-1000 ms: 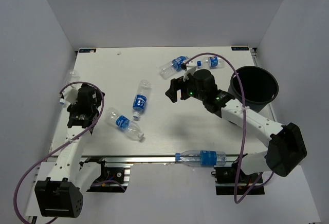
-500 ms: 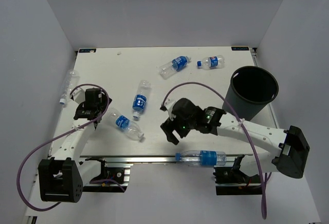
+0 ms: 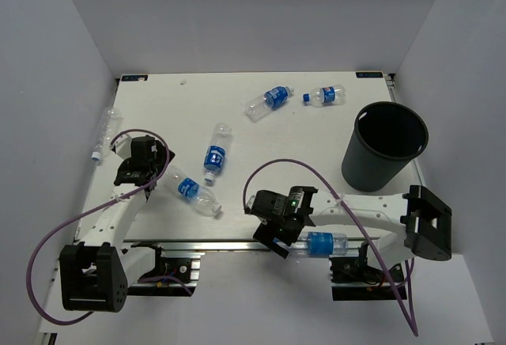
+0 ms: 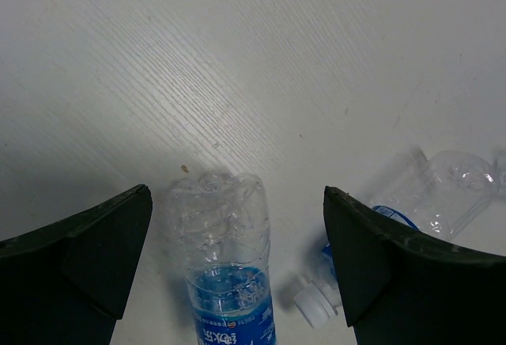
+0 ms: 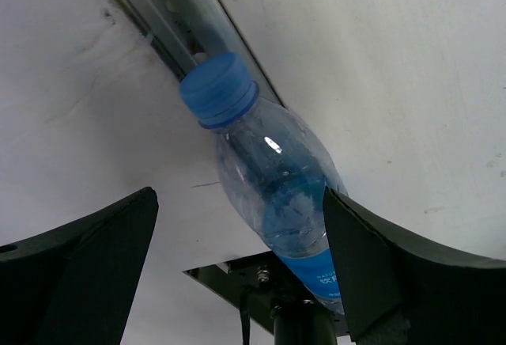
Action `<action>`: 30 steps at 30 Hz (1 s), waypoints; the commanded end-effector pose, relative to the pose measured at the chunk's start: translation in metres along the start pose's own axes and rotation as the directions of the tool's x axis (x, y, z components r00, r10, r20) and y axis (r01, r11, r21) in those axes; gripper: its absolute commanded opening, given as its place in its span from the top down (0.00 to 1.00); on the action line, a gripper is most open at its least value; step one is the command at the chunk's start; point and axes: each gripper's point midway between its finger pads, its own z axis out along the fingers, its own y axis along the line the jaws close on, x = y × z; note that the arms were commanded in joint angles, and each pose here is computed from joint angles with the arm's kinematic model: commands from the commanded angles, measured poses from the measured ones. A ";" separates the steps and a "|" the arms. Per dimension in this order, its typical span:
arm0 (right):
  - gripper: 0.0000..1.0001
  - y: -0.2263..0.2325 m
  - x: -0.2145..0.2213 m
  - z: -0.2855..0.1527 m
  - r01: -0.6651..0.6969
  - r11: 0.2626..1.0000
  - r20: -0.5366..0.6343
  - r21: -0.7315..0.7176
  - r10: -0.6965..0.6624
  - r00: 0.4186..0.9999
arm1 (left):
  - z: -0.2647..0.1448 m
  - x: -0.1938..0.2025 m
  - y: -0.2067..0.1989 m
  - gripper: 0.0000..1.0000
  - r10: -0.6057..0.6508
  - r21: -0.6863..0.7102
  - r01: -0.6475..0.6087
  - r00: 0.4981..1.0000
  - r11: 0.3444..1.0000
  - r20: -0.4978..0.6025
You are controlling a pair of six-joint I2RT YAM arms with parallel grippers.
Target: Put the plastic bottles in the bin
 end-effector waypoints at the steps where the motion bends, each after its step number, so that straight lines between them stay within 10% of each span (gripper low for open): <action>1: 0.11 -0.010 0.011 0.007 -0.021 0.998 -0.047 0.067 0.024 0.999 | -0.001 0.000 -0.008 0.02 0.005 0.046 -0.005 1.000 0.999 -0.004; 13: 0.12 -0.032 0.017 0.046 0.043 0.980 -0.131 0.193 -0.017 0.991 | -0.001 -0.001 -0.008 0.02 0.005 0.043 -0.005 1.000 0.999 0.000; 22: 0.81 -0.049 -0.081 -0.016 -0.025 0.957 0.235 0.288 -0.046 0.971 | -0.004 -0.007 -0.008 0.02 0.000 0.033 -0.001 1.000 0.999 0.017; 28: 0.90 -0.075 -0.185 -0.113 -0.198 0.958 0.649 0.209 0.016 0.761 | -0.006 -0.011 -0.008 0.02 -0.005 0.035 0.004 0.999 0.999 0.035; 30: 0.92 -0.115 -0.215 -0.177 -0.350 0.923 0.825 0.158 0.071 0.561 | -0.006 -0.012 -0.006 0.02 -0.006 0.028 0.005 0.999 1.000 0.039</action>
